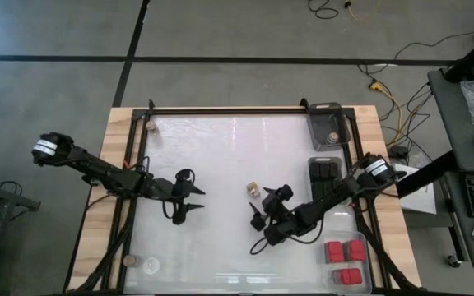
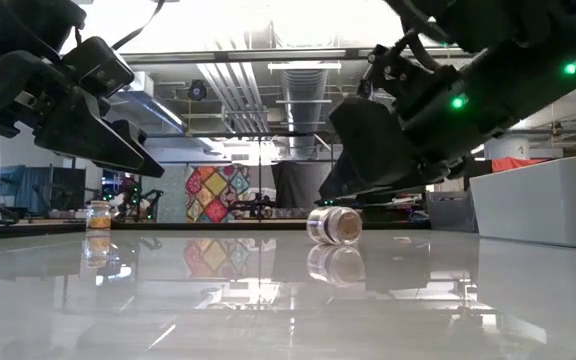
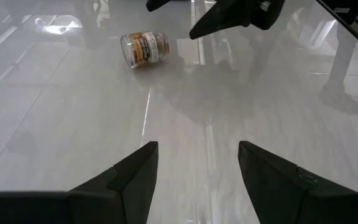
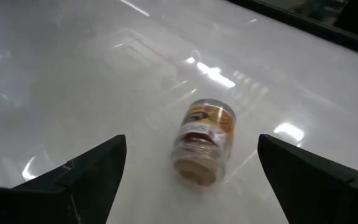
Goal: Sort spices by type
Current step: Put the brown seasoning bottle into the black bin
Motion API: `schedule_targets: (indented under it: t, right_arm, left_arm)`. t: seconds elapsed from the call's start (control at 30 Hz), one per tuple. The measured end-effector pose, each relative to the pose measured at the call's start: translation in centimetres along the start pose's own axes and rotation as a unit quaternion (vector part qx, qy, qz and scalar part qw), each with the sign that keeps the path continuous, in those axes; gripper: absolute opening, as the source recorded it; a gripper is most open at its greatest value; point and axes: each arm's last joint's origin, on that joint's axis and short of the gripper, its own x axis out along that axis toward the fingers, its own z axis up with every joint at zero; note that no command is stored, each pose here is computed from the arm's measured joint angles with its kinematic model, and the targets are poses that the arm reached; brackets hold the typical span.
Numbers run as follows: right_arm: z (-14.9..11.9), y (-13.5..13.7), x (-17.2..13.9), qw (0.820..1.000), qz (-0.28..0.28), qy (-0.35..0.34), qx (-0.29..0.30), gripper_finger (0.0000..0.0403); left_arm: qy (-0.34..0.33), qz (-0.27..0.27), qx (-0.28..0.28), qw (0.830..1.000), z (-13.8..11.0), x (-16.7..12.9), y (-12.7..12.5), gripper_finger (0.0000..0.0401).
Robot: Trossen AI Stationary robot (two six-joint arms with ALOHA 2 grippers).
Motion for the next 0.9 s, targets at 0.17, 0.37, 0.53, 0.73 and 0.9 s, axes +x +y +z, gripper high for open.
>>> schedule_targets:
  t: [0.17, 0.37, 0.53, 0.73, 0.9]
  right_arm:
    - [-0.4, -0.5, 0.3, 1.0, -0.008, 0.003, 0.017, 0.035]
    - [-1.0, 1.3, 1.3, 1.0, 0.007, -0.003, -0.003, 0.0349]
    - [-1.1, 2.7, 2.0, 0.999, -0.015, -0.008, -0.03, 0.0354]
    - [-1.2, 2.3, 1.4, 0.998, -0.058, -0.014, -0.012, 0.0354]
    - [-1.9, 2.3, 1.8, 0.997, -0.05, -0.026, 0.056, 0.0354]
  left_arm:
    - [0.0, 0.0, 0.0, 1.0, 0.0, 0.0, 0.0, 0.0207]
    - [-0.002, 0.0, 0.0, 1.0, 0.0, 0.0, 0.0, 0.0207]
    - [-0.003, -0.001, -0.001, 1.0, 0.1, 0.0, 0.0, 0.0207]
    - [-0.002, 0.0, 0.0, 1.0, 0.0, 0.0, 0.0, 0.0207]
    - [-0.002, -0.001, 0.0, 1.0, 0.0, 0.0, 0.0, 0.0207]
